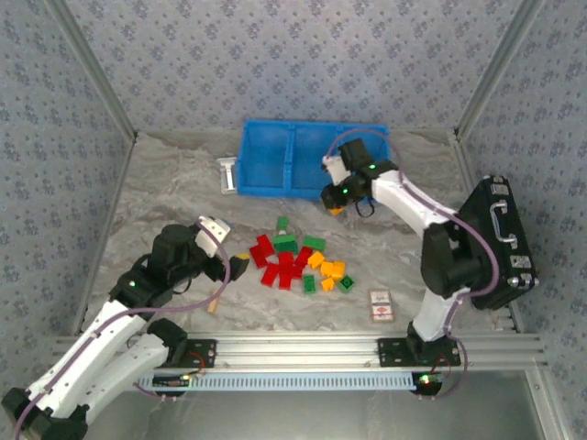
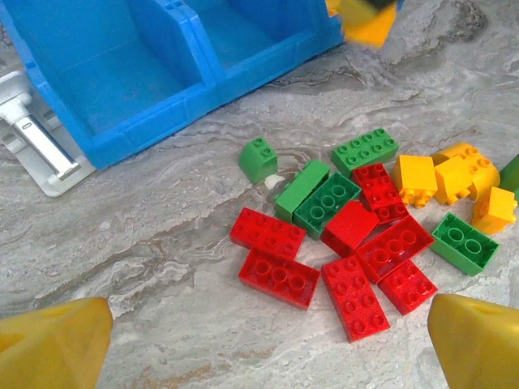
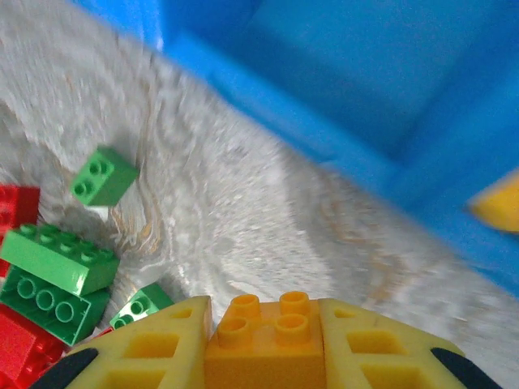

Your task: Sort the legos into containers by color

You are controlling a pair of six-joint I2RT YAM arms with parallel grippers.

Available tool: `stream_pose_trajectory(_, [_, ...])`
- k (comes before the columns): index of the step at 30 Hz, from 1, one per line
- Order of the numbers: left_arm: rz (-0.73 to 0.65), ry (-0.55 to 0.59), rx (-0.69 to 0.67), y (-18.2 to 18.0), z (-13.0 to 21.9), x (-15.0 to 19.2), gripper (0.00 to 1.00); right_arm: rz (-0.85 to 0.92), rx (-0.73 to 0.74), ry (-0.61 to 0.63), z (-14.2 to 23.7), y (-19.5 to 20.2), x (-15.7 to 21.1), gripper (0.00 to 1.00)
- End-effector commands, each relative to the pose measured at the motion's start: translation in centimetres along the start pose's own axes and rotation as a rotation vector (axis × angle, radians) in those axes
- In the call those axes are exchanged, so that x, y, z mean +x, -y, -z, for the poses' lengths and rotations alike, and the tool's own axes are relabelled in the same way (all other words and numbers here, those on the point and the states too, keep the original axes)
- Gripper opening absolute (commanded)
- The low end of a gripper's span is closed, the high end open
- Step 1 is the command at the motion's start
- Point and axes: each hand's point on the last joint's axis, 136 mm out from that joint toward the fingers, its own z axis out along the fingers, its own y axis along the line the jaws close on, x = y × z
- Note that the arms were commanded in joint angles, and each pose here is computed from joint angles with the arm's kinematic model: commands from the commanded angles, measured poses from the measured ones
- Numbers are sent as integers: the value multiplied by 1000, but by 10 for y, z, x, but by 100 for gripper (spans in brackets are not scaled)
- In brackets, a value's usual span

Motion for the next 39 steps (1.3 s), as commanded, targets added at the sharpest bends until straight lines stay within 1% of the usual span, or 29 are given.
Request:
stream_pose_trajectory(1, [-18, 3, -6, -1, 3, -6, 100, -74, 70, 86, 43, 28, -21, 28])
stream_pose_trajectory(4, [-18, 2, -9, -1, 2, -7, 100, -131, 132, 136, 56, 63, -37, 28])
stream_pose_trajectory(6, [-19, 0, -13, -2, 1, -7, 100, -158, 154, 158, 55, 78, -47, 28])
stream_pose_trajectory(12, [-24, 0, -29, -5, 3, -10, 100, -234, 216, 193, 21, 128, -70, 28])
stream_pose_trajectory(17, [-5, 13, -24, -4, 3, -12, 100, -262, 212, 180, -15, 145, -85, 29])
stream_pose_trajectory(21, [20, -3, 11, 2, -5, -6, 100, -297, 191, 138, -41, 152, -87, 36])
stream_pose_trajectory(24, [18, -28, -1, 0, -6, -3, 100, -314, 183, 155, -44, 155, -91, 41])
stream_pose_trajectory(27, [20, -34, -2, -1, -6, -1, 100, -308, 186, 175, -36, 153, -97, 51])
stream_pose_trajectory(29, [20, -44, -1, 0, -6, 2, 100, -282, 195, 193, -22, 147, -101, 62])
stream_pose_trajectory(31, [19, -47, -3, 0, -6, 3, 100, -252, 202, 202, -5, 138, -102, 69])
stream_pose_trajectory(32, [20, -48, -4, -1, -7, 4, 100, -235, 201, 204, 2, 133, -102, 70])
stream_pose_trajectory(34, [18, -50, -6, -1, -8, 5, 100, -164, 192, 220, 27, 109, -101, 71])
stream_pose_trajectory(36, [13, -48, -11, -2, -9, 6, 100, -108, 177, 190, 40, 82, -85, 72])
stream_pose_trajectory(38, [8, -47, -13, -2, -11, 7, 100, -33, 129, 164, 50, 47, -61, 72])
stream_pose_trajectory(39, [4, -47, -12, -2, -11, 7, 100, -17, 106, 150, 51, 35, -52, 72])
